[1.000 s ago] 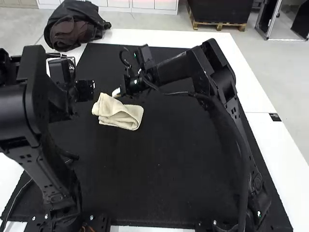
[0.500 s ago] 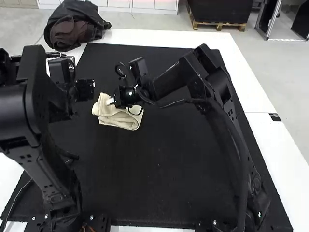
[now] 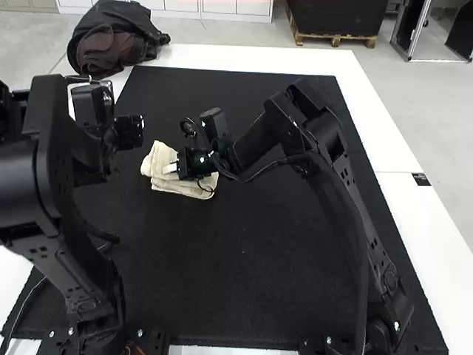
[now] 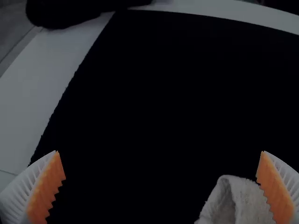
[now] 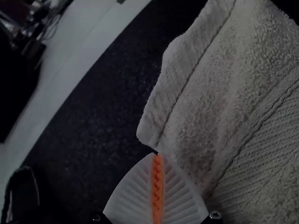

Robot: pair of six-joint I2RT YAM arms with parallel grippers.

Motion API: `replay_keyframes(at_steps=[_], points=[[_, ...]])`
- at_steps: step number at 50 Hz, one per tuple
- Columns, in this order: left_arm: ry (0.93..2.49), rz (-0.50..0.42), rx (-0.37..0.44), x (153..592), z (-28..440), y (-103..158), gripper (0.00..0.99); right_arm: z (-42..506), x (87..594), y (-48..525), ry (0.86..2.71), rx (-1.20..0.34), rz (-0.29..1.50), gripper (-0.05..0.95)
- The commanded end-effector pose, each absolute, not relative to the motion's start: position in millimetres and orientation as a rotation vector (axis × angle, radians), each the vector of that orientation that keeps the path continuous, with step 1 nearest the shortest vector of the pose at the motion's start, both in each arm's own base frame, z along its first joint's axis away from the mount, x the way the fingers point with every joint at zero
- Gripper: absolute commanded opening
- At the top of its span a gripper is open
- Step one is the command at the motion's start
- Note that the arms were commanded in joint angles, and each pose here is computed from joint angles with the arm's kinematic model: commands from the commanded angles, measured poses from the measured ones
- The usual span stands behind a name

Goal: Fold the towel.

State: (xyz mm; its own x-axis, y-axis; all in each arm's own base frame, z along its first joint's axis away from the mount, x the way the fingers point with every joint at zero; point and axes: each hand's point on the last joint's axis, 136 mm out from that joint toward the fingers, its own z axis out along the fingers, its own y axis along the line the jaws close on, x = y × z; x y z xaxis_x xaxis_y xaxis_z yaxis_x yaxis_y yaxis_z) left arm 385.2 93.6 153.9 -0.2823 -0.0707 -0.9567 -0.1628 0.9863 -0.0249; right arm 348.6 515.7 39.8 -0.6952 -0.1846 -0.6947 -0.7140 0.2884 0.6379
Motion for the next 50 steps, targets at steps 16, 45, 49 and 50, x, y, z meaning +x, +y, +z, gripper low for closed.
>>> replay_keyframes(at_steps=[16, 45, 49, 50], points=[[1.815, 0.089, -0.176, 381, 172, 94, 0.964, 9, 347, 520, 2.067, -0.749, 1.462, -0.02], [1.756, 0.074, -0.187, 377, 203, 92, 0.962, 134, 359, 519, 1.942, -0.665, 1.538, -0.02], [1.738, 0.065, -0.196, 376, 213, 91, 0.964, 162, 363, 512, 1.922, -0.653, 1.533, -0.02], [1.735, 0.061, -0.198, 376, 216, 91, 0.964, 166, 365, 510, 1.920, -0.647, 1.529, -0.02]])
